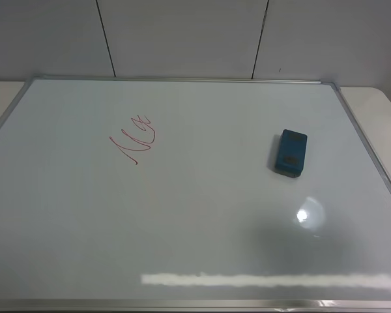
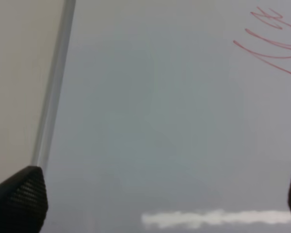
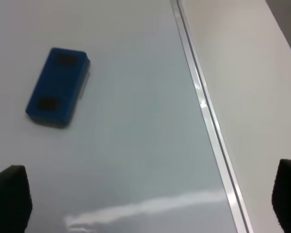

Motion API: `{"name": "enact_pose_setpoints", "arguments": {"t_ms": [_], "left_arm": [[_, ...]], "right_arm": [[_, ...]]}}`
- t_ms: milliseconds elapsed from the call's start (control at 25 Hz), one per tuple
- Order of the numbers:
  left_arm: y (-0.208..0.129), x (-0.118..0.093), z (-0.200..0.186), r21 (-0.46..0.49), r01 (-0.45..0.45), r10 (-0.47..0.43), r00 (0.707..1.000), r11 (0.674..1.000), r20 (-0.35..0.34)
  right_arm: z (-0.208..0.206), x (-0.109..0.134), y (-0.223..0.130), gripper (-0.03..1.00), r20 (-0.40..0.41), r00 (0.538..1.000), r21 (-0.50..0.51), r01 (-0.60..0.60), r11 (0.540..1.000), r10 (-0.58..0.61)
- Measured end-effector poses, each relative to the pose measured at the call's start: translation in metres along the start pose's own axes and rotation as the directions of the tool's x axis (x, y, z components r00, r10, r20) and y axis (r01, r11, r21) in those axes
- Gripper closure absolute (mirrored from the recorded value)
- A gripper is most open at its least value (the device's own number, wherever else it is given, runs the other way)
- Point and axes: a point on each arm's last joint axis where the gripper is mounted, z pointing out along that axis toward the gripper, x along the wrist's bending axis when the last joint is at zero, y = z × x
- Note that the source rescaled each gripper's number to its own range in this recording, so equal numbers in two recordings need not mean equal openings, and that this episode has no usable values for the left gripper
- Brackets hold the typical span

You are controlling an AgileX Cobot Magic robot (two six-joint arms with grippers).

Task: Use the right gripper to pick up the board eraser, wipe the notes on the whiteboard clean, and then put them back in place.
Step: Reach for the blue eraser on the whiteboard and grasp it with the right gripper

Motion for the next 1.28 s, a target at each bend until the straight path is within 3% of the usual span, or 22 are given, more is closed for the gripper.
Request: {"name": "enact_pose_setpoints", "arguments": {"t_ms": [280,680,1280], "left_arm": [[0.000,0.000,0.000,0.000,0.000,0.000,1.000,1.000,0.000],[0.000,0.000,0.000,0.000,0.000,0.000,1.000,1.000,0.000],[0.000,0.000,0.000,0.000,0.000,0.000,1.000,1.000,0.000]], "right_arm": [[0.035,0.006,0.028,-0.03,-0.048,0.991,0.008,-0.124,0.992,0.124],[0.090,0.007,0.051,-0.03,-0.034,0.957,0.039,-0.288,0.957,0.289],[0.153,0.007,0.074,-0.03,0.039,0.931,0.176,-0.363,0.915,0.362]]}}
